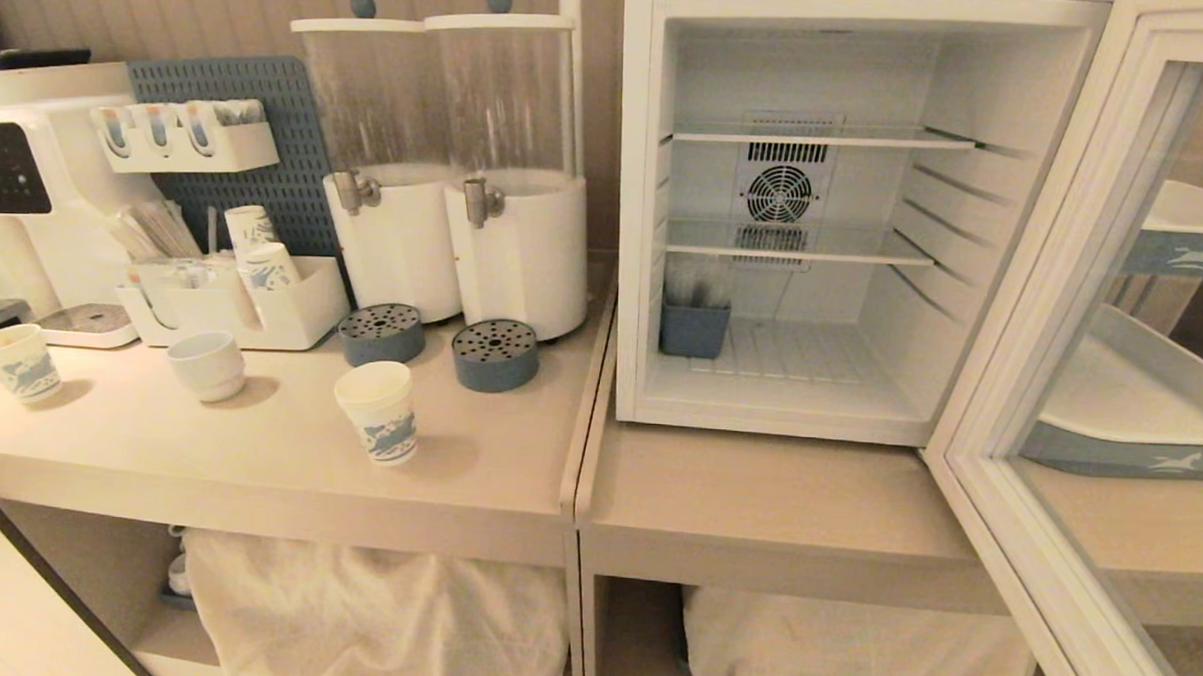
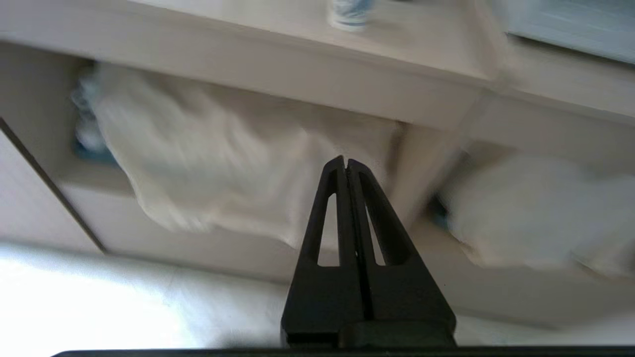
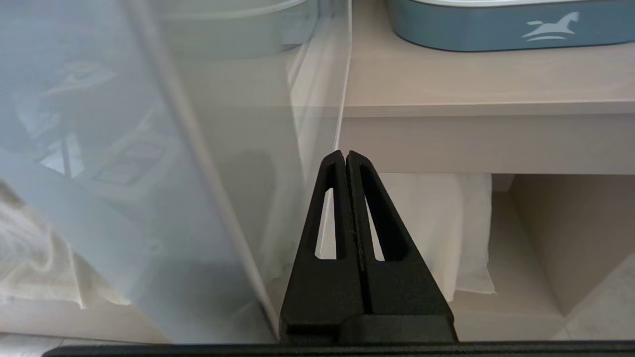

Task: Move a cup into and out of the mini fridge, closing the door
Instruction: Put the paper cup in the freezer

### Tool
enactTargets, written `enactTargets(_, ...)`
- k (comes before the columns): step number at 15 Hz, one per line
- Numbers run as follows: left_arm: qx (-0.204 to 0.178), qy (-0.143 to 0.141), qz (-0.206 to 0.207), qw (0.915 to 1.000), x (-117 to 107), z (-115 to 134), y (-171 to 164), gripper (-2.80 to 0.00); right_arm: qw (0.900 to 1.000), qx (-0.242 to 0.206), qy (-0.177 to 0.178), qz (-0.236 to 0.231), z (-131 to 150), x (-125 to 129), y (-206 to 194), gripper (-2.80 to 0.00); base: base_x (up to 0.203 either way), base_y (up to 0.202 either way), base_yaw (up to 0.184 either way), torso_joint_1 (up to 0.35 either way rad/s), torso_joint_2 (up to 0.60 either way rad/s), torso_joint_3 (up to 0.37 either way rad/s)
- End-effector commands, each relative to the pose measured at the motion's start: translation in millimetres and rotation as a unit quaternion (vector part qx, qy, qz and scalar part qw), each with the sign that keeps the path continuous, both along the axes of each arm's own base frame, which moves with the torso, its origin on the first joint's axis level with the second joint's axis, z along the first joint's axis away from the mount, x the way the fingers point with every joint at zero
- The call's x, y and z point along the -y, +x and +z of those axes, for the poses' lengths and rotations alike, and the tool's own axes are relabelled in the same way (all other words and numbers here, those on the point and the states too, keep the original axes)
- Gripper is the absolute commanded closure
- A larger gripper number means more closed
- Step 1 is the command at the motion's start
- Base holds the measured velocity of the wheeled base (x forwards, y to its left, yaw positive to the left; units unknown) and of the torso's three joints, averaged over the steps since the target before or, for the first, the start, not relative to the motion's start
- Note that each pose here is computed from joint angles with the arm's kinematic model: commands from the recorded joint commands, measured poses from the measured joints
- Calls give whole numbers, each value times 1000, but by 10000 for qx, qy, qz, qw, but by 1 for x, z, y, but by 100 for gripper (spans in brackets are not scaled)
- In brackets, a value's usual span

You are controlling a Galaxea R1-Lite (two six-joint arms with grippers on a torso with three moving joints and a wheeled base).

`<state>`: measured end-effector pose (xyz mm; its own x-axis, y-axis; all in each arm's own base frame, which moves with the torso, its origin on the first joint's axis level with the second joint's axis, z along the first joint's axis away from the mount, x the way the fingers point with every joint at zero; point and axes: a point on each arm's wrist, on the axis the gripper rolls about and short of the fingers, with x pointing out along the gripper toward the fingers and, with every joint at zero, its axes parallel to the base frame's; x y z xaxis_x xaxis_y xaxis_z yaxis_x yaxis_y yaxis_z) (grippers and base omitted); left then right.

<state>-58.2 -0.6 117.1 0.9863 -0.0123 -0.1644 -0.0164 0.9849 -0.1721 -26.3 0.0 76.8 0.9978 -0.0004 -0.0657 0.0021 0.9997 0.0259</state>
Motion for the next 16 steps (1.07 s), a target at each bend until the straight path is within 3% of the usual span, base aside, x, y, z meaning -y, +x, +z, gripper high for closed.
enactTargets(1, 864, 222, 57, 9960, -1, -17, 24, 0, 10000, -9, -8, -13, 0, 0, 0, 0, 0, 0, 0, 0, 0, 0)
enactTargets(3, 1392, 421, -4, 9894, 0, -33, 36, 0, 10000, -9, 0, -21, 0, 0, 0, 0, 0, 0, 0, 0, 0, 0)
enactTargets(6, 1283, 186, 39, 9916, 0, -40, 38, 0, 10000, -9, 0, -13, 0, 0, 0, 0, 0, 0, 0, 0, 0, 0)
enactTargets(16, 1248, 359, -22, 9915, 0, -40, 38, 0, 10000, -1, 0, -6, 0, 0, 0, 0, 0, 0, 0, 0, 0, 0)
